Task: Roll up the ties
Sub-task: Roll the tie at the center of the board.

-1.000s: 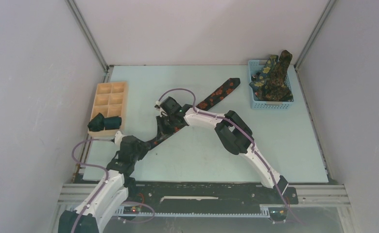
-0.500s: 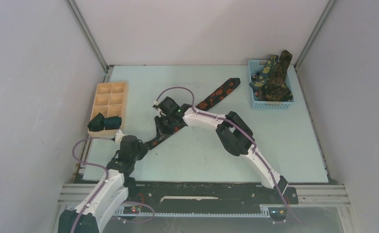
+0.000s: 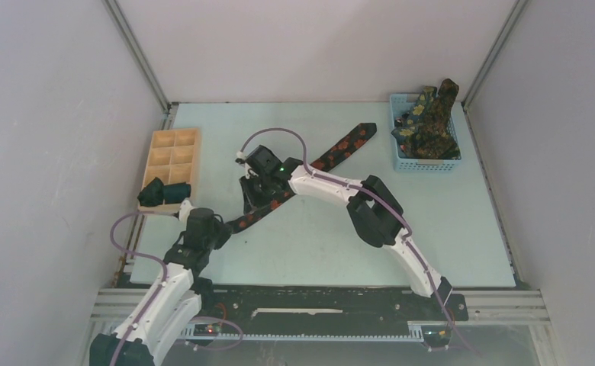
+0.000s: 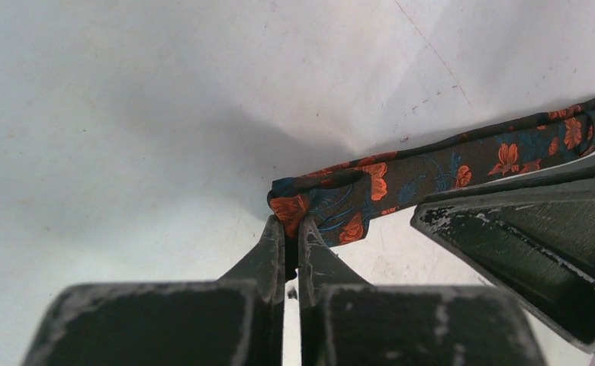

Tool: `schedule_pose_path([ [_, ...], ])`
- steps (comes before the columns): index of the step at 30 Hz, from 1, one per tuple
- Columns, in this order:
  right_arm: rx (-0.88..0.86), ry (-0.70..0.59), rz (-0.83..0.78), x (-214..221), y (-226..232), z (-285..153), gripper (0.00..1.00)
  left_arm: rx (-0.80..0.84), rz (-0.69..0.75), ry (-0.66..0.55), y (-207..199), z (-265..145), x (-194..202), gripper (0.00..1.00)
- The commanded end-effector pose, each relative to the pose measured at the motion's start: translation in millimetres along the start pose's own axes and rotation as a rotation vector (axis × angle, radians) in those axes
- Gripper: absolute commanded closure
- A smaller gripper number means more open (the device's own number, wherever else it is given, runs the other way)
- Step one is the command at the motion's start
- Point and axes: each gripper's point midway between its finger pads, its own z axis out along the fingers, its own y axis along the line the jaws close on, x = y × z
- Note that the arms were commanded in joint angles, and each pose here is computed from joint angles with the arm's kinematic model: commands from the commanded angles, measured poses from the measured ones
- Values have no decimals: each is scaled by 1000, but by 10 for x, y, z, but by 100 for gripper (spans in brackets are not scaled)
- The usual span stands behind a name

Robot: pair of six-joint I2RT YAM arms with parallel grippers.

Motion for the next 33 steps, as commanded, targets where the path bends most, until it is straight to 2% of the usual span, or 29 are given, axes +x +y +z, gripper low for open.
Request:
schedule_pose_path([
  [1, -58, -43, -51, -153, 269, -55, 84, 19, 9, -25, -107, -62, -124, 100],
  [7, -50, -15, -50, -77, 211, 111, 89, 26, 5, -27, -126, -93, -140, 100],
  [20, -25, 18, -38, 35, 71, 292, 92, 47, -3, -30, -207, -163, -186, 100],
  [33, -59, 31, -45, 95, 233, 348, 92, 93, -11, -16, -341, -216, -205, 100],
])
